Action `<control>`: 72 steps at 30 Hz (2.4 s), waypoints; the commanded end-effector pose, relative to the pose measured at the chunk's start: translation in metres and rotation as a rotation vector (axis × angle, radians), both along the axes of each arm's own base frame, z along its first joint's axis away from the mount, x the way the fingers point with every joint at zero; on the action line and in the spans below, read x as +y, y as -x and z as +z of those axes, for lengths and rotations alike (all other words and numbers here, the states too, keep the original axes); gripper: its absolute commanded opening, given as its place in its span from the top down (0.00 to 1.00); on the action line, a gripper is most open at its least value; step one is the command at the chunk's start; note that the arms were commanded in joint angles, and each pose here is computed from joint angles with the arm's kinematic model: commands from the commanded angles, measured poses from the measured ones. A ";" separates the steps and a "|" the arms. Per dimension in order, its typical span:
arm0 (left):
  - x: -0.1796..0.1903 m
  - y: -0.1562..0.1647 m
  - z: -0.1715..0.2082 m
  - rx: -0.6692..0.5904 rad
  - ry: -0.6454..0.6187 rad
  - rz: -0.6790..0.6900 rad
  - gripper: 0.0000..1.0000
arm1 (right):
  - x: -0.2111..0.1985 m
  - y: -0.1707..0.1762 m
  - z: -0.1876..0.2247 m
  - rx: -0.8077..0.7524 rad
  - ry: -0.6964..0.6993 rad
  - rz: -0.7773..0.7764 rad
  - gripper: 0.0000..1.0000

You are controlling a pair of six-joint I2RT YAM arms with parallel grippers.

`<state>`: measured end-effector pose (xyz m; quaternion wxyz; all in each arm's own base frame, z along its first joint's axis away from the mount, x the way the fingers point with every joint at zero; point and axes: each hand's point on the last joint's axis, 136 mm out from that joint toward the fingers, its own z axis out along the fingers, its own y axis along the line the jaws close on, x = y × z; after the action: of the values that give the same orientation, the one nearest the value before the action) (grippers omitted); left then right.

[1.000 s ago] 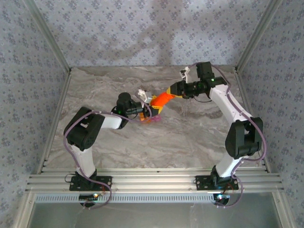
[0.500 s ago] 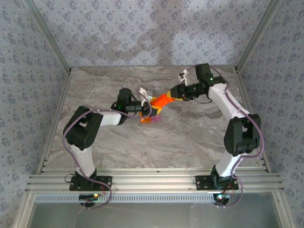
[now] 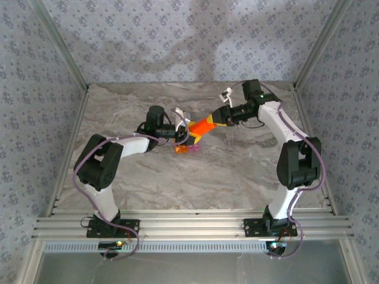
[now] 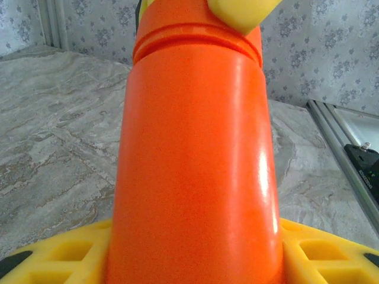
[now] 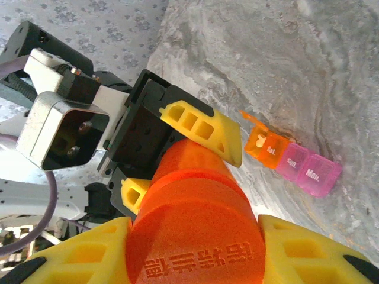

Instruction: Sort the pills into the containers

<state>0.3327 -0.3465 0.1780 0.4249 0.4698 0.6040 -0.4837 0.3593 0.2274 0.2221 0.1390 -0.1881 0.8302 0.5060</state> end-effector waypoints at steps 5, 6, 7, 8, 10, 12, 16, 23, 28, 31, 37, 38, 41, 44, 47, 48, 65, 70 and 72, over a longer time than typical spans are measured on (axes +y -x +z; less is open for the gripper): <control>-0.005 0.007 0.050 -0.132 0.061 -0.068 1.00 | 0.017 0.011 -0.009 0.148 -0.088 -0.003 0.65; -0.005 0.007 0.049 -0.130 0.053 -0.070 1.00 | 0.017 0.010 -0.013 0.179 -0.083 -0.025 0.65; -0.005 0.007 0.049 -0.129 0.048 -0.071 1.00 | 0.019 0.007 -0.015 0.194 -0.086 -0.047 0.64; -0.005 0.007 0.048 -0.127 0.043 -0.073 1.00 | 0.018 0.006 -0.019 0.213 -0.074 -0.067 0.64; -0.005 0.006 0.048 -0.124 0.039 -0.071 1.00 | 0.019 0.007 -0.027 0.254 -0.052 -0.102 0.64; -0.005 0.005 0.047 -0.120 0.036 -0.069 1.00 | 0.019 0.007 -0.030 0.272 -0.040 -0.126 0.62; -0.006 0.003 0.043 -0.110 0.032 -0.060 1.00 | 0.018 0.007 -0.029 0.280 -0.028 -0.156 0.53; -0.007 -0.003 0.040 -0.102 0.041 -0.034 1.00 | 0.017 0.002 -0.023 0.272 -0.022 -0.184 0.39; -0.007 -0.006 0.038 -0.095 0.057 -0.012 1.00 | 0.011 -0.002 -0.015 0.247 -0.022 -0.213 0.30; -0.006 -0.006 0.035 -0.086 0.060 0.000 1.00 | 0.007 -0.003 -0.006 0.219 -0.031 -0.223 0.22; -0.004 -0.006 0.029 -0.068 0.067 0.023 1.00 | 0.002 -0.001 0.011 0.163 -0.053 -0.235 0.10; -0.003 -0.006 0.027 -0.063 0.067 0.027 1.00 | 0.001 -0.001 0.015 0.152 -0.060 -0.236 0.09; -0.002 -0.007 0.025 -0.052 0.067 0.041 1.00 | -0.003 0.001 0.024 0.122 -0.070 -0.242 0.03; -0.002 -0.008 0.025 -0.041 0.073 0.052 1.00 | -0.012 0.005 0.030 0.103 -0.074 -0.259 0.00; -0.001 -0.007 0.024 -0.024 0.080 0.059 1.00 | -0.024 0.002 0.030 0.095 -0.072 -0.299 0.00; -0.001 -0.007 0.024 -0.019 0.081 0.062 1.00 | -0.029 0.002 0.030 0.091 -0.070 -0.313 0.00; 0.005 0.002 0.042 0.010 0.102 0.059 1.00 | -0.068 -0.014 0.035 -0.104 -0.023 -0.456 0.12; 0.009 0.002 0.041 0.009 0.100 0.057 1.00 | -0.069 -0.020 0.034 -0.118 -0.019 -0.454 0.16; 0.009 0.002 0.042 0.008 0.101 0.057 1.00 | -0.070 -0.020 0.029 -0.105 -0.008 -0.452 0.18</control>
<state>0.3365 -0.3420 0.2007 0.4436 0.4180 0.6166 -0.4983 0.3725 0.1612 0.2560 0.2848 -0.0172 0.8381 0.4650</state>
